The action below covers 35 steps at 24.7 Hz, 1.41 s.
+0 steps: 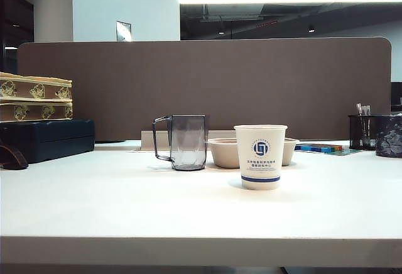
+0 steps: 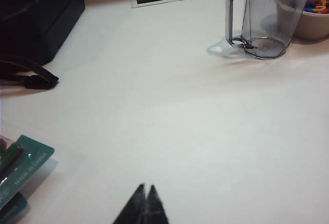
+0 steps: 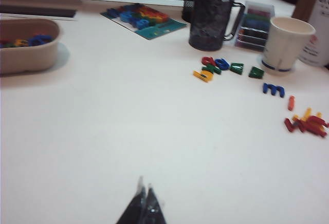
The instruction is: Pick up the letter "c" and put it in the paper cup.
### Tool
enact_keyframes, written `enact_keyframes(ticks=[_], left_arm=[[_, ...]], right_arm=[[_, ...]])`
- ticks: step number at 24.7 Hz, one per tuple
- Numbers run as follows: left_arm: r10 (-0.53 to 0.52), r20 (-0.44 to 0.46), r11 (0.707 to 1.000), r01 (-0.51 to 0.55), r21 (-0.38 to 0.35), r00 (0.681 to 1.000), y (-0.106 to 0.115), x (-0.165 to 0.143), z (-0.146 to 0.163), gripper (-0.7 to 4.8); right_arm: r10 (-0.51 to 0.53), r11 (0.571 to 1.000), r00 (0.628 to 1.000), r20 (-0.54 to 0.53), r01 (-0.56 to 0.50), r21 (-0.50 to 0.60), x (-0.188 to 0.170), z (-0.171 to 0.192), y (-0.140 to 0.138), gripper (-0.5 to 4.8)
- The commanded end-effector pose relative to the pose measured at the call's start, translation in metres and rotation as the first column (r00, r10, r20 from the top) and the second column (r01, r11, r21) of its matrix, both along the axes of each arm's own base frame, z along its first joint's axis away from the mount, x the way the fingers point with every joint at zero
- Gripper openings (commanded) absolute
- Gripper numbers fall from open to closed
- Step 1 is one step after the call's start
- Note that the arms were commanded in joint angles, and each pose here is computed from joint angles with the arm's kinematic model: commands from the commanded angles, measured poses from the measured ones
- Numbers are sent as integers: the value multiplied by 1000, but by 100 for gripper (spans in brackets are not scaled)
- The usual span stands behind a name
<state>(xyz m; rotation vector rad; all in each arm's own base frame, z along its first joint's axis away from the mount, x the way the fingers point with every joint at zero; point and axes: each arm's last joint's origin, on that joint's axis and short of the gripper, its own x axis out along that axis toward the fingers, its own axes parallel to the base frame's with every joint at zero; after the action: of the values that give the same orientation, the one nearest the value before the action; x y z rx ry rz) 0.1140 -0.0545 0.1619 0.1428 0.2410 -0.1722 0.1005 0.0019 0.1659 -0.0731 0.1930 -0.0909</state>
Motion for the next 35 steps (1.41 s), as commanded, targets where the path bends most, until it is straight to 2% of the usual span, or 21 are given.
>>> enact_keyframes(ticks=[1, 5, 9, 11, 15, 17, 21, 27, 35], left_arm=[[-18, -5, 1000, 18, -10, 1000, 0, 0, -3, -6], [-13, -28, 1000, 12, -12, 1000, 1, -2, -12, -6], [-10, -19, 1000, 9, -17, 1000, 1, -3, -19, -6], [-10, -36, 1000, 9, -8, 999, 2, -4, -24, -6], [-5, -35, 1000, 4, -13, 999, 2, -4, -23, -6], [34, -42, 999, -33, 9, 999, 3, -4, -25, -5], [42, -61, 999, -41, 23, 997, 4, -5, -27, -5], [41, -61, 999, -39, 23, 997, 4, -5, -27, -5], [41, -60, 999, -39, 23, 997, 4, -5, -27, -5]], right_arm=[[60, 998, 998, 27, -60, 5, 1, -1, 2, -1], [78, 997, 997, 13, -78, 4, 2, -7, 3, -1], [223, 974, 973, 52, -222, -36, 4, -13, 7, -1], [264, 964, 963, 53, -261, -58, 4, -13, 8, -1], [268, 961, 962, 49, -263, -83, 4, -13, 8, -1], [267, 962, 963, 41, -264, -76, 4, -14, 8, -1], [264, 963, 964, 24, -262, -60, 3, -16, 8, -1], [260, 965, 963, -74, -262, -19, 1, -26, 8, -1], [260, 965, 962, -78, -262, -18, 1, -26, 8, -1]])
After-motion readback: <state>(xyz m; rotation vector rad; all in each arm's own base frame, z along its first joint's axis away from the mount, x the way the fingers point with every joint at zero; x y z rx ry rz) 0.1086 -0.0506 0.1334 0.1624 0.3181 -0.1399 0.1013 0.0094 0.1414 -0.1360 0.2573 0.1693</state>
